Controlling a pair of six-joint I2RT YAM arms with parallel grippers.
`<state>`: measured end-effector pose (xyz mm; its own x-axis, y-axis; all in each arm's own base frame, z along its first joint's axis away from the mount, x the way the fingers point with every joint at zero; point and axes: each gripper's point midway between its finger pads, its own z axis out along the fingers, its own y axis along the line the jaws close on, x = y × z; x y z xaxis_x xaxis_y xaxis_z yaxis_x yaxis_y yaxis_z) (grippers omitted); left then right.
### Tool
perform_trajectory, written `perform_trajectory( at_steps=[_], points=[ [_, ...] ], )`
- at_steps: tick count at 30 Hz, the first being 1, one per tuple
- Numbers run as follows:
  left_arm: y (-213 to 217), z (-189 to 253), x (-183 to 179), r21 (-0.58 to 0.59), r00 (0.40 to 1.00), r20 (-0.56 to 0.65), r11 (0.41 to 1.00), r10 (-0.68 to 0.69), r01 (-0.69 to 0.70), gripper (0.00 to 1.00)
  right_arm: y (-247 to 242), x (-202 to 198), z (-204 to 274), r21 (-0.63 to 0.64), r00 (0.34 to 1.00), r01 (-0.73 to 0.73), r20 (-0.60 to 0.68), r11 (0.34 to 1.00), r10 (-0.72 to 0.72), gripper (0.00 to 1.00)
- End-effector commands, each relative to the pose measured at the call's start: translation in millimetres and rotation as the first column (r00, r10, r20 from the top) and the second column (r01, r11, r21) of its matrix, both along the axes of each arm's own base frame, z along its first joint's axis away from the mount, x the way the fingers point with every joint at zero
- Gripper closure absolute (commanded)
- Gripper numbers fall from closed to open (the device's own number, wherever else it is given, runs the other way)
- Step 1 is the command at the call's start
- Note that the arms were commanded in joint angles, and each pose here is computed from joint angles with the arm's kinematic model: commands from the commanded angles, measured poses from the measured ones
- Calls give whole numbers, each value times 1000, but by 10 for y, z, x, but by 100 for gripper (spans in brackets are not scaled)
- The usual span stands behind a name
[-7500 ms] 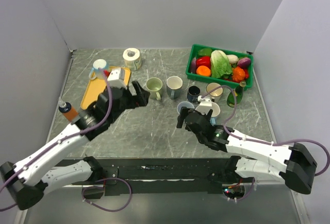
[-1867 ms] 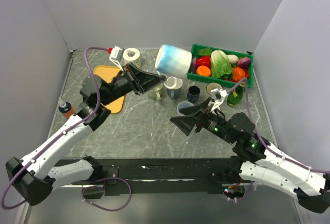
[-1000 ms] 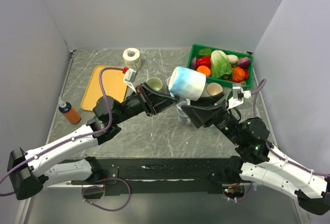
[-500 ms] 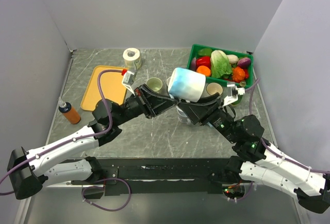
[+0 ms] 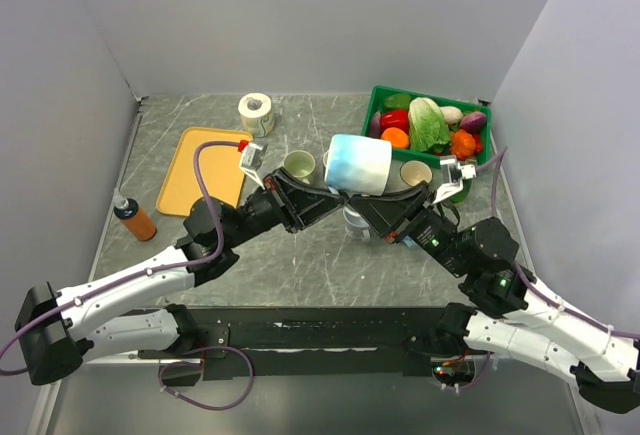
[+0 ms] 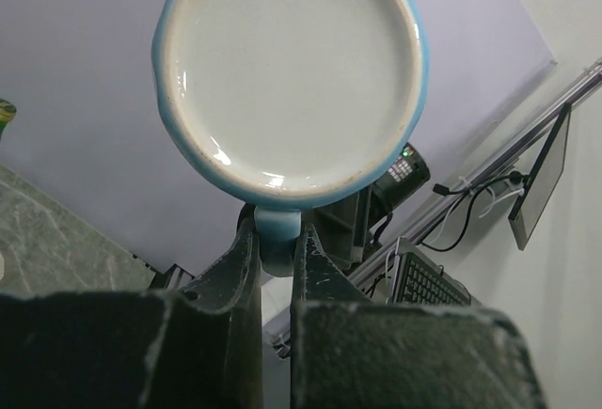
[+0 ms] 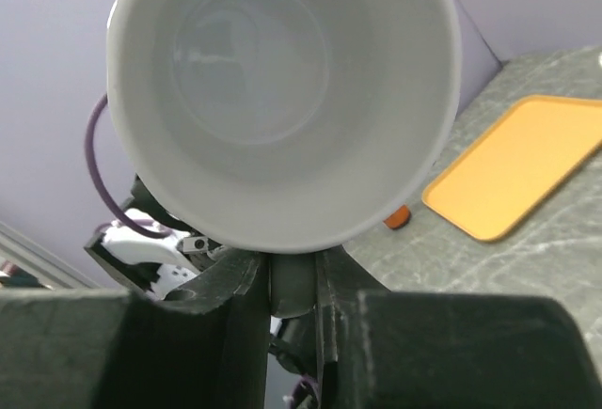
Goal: Turn the mug right side up
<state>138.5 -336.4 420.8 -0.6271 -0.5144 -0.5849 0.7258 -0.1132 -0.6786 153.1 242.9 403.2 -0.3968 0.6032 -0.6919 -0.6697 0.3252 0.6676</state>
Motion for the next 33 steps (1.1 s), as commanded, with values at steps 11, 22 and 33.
perform_trajectory(
  at_steps=[11, 22, 33],
  points=[
    [808, -617, 548, 486, 850, 25, 737, 526, -470, 4, -714, 180, 76, -321, 956, 286, 30, 903, -292, 100],
    [1886, -763, 573, 615, 608, 80, 441, 790, -654, 4, -179, 473, -797, -622, 958, 162, -86, 766, -273, 100],
    [1958, -800, 509, 607, 614, 75, 452, 786, -653, 4, 503, 654, -1755, -782, 939, -5, -218, 623, -267, 100]
  ],
)
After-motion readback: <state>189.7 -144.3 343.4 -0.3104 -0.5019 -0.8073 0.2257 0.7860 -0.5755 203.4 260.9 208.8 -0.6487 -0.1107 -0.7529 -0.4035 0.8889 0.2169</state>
